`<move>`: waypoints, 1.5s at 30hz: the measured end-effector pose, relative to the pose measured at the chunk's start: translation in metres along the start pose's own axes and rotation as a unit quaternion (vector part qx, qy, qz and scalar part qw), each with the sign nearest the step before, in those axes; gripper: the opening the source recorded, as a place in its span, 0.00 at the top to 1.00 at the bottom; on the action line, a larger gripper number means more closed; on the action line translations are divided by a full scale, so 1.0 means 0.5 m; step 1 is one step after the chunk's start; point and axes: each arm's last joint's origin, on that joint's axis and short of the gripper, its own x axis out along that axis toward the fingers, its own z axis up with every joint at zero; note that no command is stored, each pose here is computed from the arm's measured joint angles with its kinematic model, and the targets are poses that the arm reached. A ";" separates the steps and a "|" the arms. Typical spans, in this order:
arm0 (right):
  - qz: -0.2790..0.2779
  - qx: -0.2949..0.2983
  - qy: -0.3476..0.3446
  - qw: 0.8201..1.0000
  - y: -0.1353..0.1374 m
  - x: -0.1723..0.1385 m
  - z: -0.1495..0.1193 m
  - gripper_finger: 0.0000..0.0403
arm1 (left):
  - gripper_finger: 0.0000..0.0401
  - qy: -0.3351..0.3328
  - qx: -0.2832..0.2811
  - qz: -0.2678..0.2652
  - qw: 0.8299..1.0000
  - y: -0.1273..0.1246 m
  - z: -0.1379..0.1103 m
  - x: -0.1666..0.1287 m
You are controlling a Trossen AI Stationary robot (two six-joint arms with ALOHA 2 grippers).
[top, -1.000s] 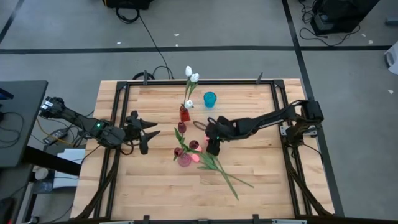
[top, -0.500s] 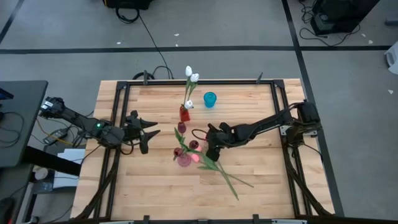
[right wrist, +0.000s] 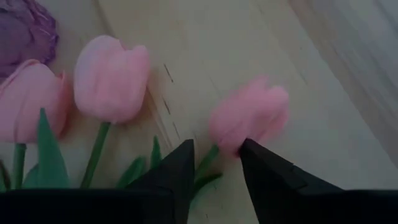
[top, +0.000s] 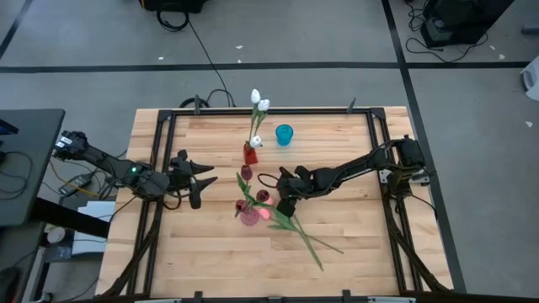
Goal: Sort flowers into vase by color
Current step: Put the top pink tulip into the blue flower vase
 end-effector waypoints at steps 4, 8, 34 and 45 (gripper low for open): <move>0.001 0.000 0.006 1.000 -0.001 -0.004 0.001 0.69 | 0.55 0.004 0.002 -0.003 1.000 0.000 -0.001 0.000; -0.005 -0.006 0.028 1.000 0.001 -0.013 0.006 0.69 | 0.55 0.004 0.002 -0.004 1.000 0.000 -0.001 0.000; -0.005 -0.009 0.043 0.999 0.026 -0.004 0.002 0.62 | 0.55 0.009 0.007 -0.002 1.000 0.001 -0.004 0.000; -0.022 -0.009 0.042 0.999 0.025 0.016 -0.003 0.68 | 0.55 0.016 0.014 0.001 1.000 0.002 -0.007 0.000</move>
